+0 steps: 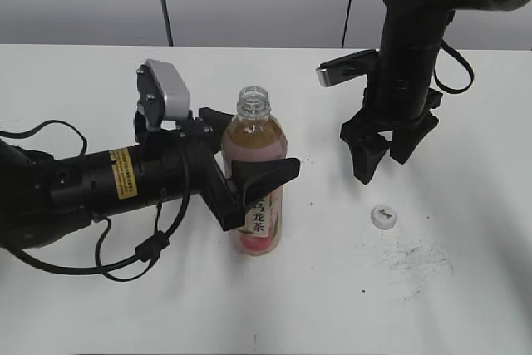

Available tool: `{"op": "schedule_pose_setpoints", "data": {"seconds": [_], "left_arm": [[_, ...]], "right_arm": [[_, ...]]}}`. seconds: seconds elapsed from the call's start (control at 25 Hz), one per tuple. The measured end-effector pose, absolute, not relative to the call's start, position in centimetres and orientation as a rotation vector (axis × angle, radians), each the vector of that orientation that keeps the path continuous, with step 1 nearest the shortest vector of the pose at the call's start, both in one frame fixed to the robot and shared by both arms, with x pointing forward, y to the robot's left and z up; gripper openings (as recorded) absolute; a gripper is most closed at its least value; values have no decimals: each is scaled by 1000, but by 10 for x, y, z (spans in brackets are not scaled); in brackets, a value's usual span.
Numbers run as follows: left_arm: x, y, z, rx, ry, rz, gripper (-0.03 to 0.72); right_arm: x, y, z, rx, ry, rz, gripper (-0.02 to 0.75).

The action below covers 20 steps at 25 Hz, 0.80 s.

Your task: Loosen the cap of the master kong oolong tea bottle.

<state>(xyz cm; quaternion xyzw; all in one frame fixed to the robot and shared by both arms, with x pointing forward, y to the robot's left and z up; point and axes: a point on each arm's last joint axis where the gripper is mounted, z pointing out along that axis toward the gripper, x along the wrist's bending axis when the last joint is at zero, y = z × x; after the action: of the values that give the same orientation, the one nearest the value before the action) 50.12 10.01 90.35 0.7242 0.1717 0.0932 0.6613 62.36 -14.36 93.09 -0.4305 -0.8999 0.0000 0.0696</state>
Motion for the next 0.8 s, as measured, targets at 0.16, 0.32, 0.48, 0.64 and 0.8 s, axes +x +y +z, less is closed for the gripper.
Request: {"op": "schedule_pose_setpoints", "data": {"seconds": [0.16, 0.32, 0.48, 0.64, 0.8], "left_arm": [[502, 101, 916, 1610, 378, 244, 521], [502, 102, 933, 1568, 359, 280, 524], [502, 103, 944, 1542, 349, 304, 533], [502, 105, 955, 1510, 349, 333, 534], [502, 106, 964, 1485, 345, 356, 539]], "right_arm": [[624, -144, 931, -1296, -2708, 0, 565], [624, -143, 931, -1298, -2707, -1, 565], [623, -144, 935, -1307, -2710, -11, 565], [623, -143, 938, -1312, -2713, -21, 565], [623, -143, 939, -1313, -2714, -23, 565]]}}
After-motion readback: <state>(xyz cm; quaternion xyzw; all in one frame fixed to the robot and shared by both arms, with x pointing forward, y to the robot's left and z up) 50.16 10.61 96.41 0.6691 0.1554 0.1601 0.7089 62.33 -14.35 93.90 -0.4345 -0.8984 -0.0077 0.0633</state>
